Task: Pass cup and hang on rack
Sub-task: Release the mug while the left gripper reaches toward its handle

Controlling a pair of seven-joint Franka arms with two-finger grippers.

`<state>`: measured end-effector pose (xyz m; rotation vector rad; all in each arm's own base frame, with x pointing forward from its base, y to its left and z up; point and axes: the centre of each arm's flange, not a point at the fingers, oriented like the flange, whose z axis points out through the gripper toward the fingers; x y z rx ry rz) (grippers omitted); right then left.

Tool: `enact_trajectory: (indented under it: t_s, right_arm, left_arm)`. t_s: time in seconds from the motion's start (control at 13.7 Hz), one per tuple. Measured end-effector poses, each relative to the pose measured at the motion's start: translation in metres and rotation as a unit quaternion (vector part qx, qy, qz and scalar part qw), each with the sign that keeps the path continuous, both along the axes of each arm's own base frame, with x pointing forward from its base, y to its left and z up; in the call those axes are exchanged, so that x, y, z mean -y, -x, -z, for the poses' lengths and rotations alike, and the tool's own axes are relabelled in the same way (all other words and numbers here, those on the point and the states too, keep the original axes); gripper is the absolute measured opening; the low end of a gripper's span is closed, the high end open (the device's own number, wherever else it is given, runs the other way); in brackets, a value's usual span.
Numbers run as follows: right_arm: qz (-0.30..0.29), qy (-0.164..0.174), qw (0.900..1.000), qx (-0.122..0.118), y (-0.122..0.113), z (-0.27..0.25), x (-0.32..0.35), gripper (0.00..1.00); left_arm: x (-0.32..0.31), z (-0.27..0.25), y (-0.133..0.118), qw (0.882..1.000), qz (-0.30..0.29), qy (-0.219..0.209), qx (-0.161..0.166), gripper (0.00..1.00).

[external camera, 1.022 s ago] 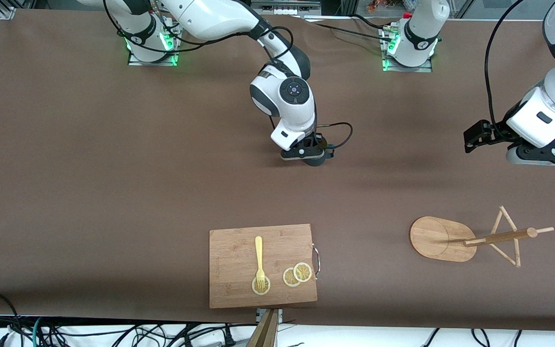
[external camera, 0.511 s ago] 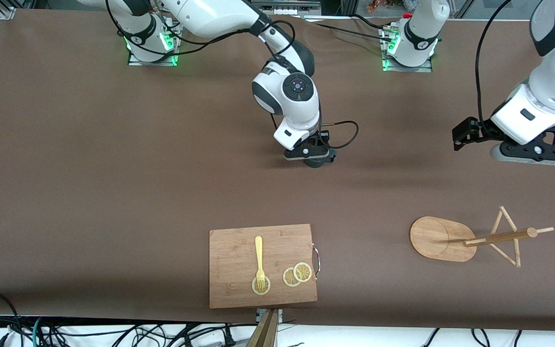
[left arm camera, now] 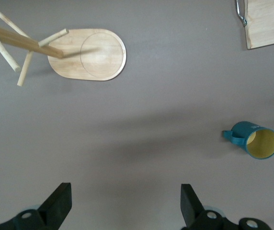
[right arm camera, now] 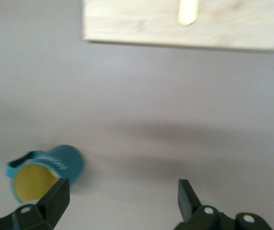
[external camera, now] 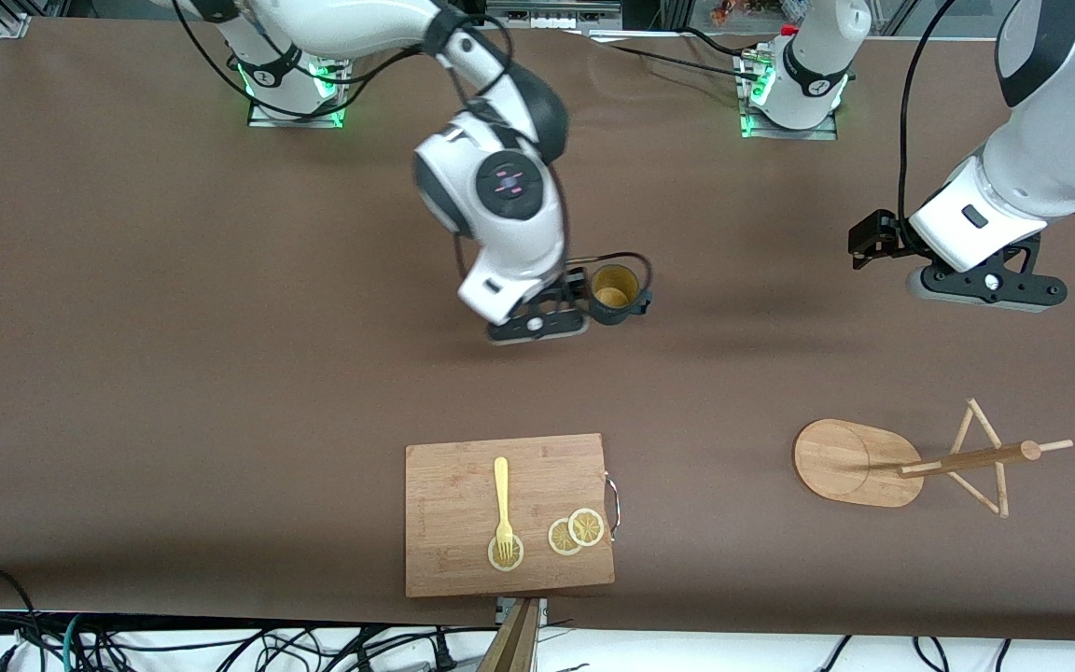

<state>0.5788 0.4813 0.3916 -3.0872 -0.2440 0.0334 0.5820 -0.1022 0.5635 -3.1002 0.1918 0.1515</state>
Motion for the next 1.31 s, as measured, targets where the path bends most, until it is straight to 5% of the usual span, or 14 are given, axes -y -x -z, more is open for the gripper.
enact_trajectory:
  t_s: [0.37,0.58,0.8,1.1,1.31]
  right_arm:
    - [-0.029,0.017,0.999,-0.031,-0.063,-0.076,0.161,1.00]
    - [-0.033,0.022,0.998,-0.056,-0.082,-0.092,0.243,1.00]
    - [-0.034,0.015,0.998,-0.059,-0.099,-0.107,0.328,1.00]
    - [0.014,0.028,0.998,-0.050,-0.081,-0.162,0.414,1.00]
    - [0.063,0.038,0.997,-0.016,-0.049,-0.223,0.479,1.00]
  left_arm:
    - [0.001,0.023,-0.004,0.999,0.014,-0.001,-0.033,1.00]
    - [0.003,0.040,-0.005,0.993,0.106,0.011,-0.060,1.00]
    - [-0.001,0.072,-0.007,0.972,0.207,0.044,-0.106,1.00]
    - [0.010,0.136,-0.007,0.949,0.248,0.113,-0.161,1.00]
    - [0.021,0.169,0.000,0.915,0.315,0.191,-0.166,1.00]
